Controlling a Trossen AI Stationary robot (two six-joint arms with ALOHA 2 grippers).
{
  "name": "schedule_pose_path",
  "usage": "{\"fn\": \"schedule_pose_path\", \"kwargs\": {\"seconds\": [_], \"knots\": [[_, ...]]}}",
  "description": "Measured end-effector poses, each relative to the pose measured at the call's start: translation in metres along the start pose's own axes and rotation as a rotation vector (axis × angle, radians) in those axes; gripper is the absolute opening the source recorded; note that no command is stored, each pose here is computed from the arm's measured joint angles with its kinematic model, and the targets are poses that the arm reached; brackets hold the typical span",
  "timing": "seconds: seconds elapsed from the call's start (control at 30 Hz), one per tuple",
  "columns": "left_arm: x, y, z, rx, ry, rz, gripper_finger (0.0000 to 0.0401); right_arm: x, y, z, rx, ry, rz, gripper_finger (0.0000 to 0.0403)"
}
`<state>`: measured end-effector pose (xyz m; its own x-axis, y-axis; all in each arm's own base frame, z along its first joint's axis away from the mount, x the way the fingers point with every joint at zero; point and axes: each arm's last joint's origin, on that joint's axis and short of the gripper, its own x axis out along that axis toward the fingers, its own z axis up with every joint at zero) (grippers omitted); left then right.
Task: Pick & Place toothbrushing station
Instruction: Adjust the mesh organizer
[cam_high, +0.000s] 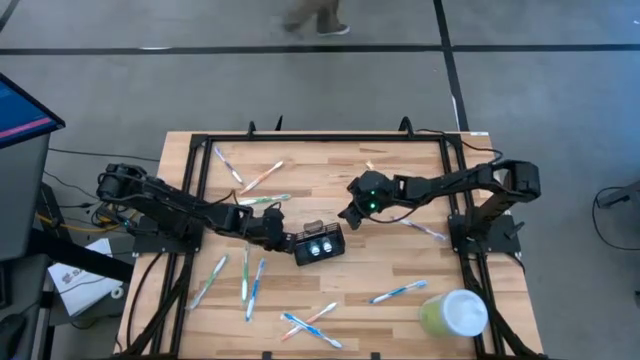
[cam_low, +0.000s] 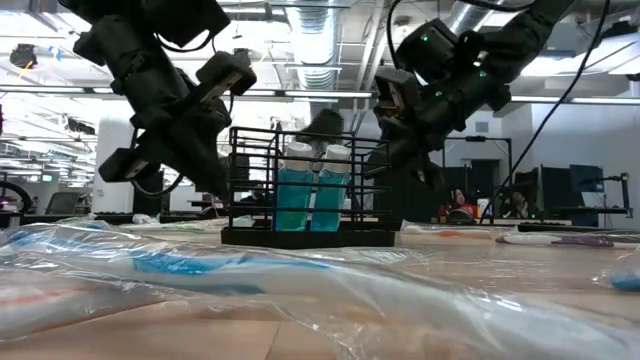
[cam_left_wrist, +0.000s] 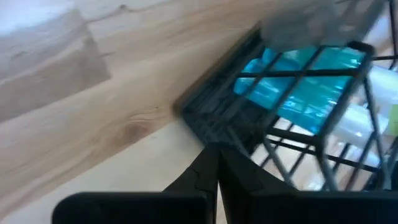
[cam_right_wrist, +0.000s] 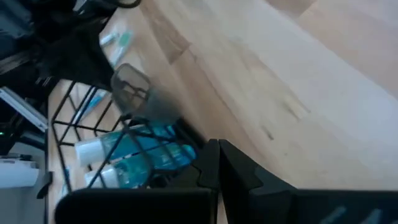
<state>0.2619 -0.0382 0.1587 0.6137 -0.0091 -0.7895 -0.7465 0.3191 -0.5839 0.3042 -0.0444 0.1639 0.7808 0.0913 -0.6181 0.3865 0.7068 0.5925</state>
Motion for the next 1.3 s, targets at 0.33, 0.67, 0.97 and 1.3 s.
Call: {"fn": "schedule_pose_path", "kwargs": {"seconds": [0.33,0.67,0.97,1.3], "knots": [[0.001,0.003,0.014,0.004,-0.009,-0.001,0.0000,0.001,0.006,-0.005,-0.015,0.027,0.032,0.0000],[0.001,0.003,0.018,0.013,-0.006,-0.004,0.0000,0.003,0.013,-0.011,-0.034,0.065,0.072,0.0000],[0.001,0.006,0.028,0.012,-0.030,-0.002,0.0000,0.004,0.024,-0.020,-0.057,0.093,0.102,0.0000],[0.001,0.008,0.029,0.022,-0.039,0.021,0.0000,0.004,0.019,-0.017,-0.041,0.081,0.081,0.0000]]}}
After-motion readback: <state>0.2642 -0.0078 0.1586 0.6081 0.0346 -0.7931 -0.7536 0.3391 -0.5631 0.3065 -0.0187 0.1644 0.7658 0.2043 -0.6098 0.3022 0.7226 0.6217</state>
